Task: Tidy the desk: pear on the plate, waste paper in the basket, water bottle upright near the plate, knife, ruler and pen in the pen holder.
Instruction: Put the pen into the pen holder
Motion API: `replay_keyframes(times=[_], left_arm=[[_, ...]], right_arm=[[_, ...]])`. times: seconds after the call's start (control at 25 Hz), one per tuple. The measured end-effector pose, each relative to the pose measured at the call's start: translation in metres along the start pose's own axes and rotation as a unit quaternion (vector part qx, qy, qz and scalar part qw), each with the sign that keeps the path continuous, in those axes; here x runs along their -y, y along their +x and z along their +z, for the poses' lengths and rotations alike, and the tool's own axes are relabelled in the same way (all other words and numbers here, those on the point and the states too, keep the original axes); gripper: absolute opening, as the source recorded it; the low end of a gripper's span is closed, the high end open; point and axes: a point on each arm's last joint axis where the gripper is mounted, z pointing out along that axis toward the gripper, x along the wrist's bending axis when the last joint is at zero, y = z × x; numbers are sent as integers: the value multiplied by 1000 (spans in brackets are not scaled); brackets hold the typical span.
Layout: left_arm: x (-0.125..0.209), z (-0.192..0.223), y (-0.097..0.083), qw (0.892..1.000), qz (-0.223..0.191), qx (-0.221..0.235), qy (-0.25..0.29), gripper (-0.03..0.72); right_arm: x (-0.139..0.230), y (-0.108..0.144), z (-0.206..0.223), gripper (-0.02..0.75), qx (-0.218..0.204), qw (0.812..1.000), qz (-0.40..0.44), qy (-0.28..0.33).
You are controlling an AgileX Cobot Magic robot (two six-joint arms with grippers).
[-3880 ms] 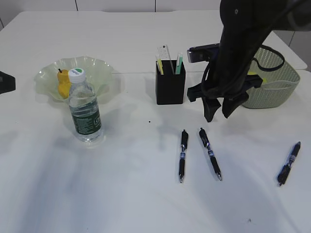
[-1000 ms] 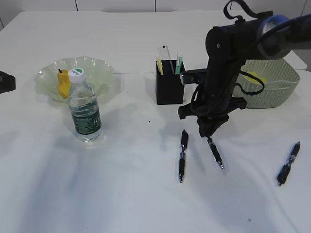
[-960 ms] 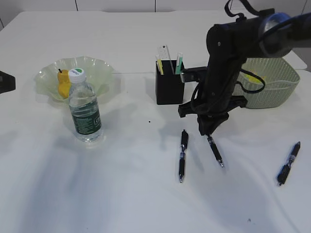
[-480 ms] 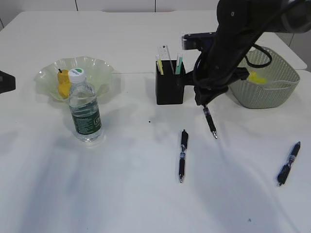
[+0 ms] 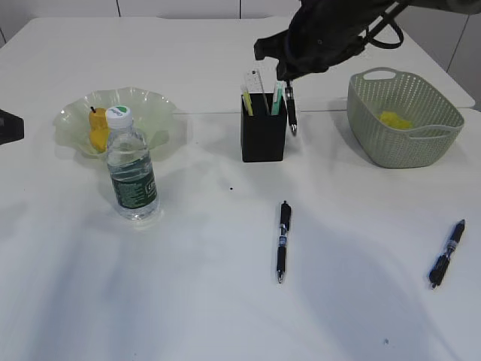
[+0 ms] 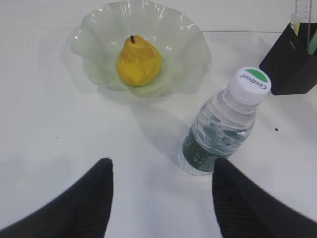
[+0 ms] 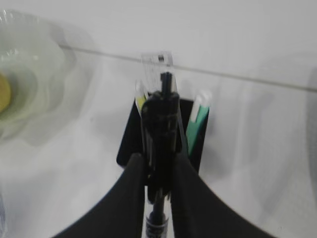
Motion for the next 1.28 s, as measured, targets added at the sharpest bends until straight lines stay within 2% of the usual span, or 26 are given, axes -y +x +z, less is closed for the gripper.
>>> replay_keyframes(times=[0.28,0.6,0.92,1.28], left_arm=[[0,0,0,1000,0,0,0,447],[0,0,0,1000,-1,0,0,447],[0,0,0,1000,-1,0,-1,447],[-2,0,0,1000,-1,1,-9,447]], right_arm=[[-24,3,0,92,-14,990,-5,-137],[-26,-1,27,92,-12,979,-23,-204],[-18,-15,50,92,-3,979,-19,-205],[-4,-19,78,91,-2,980,-18,-197]])
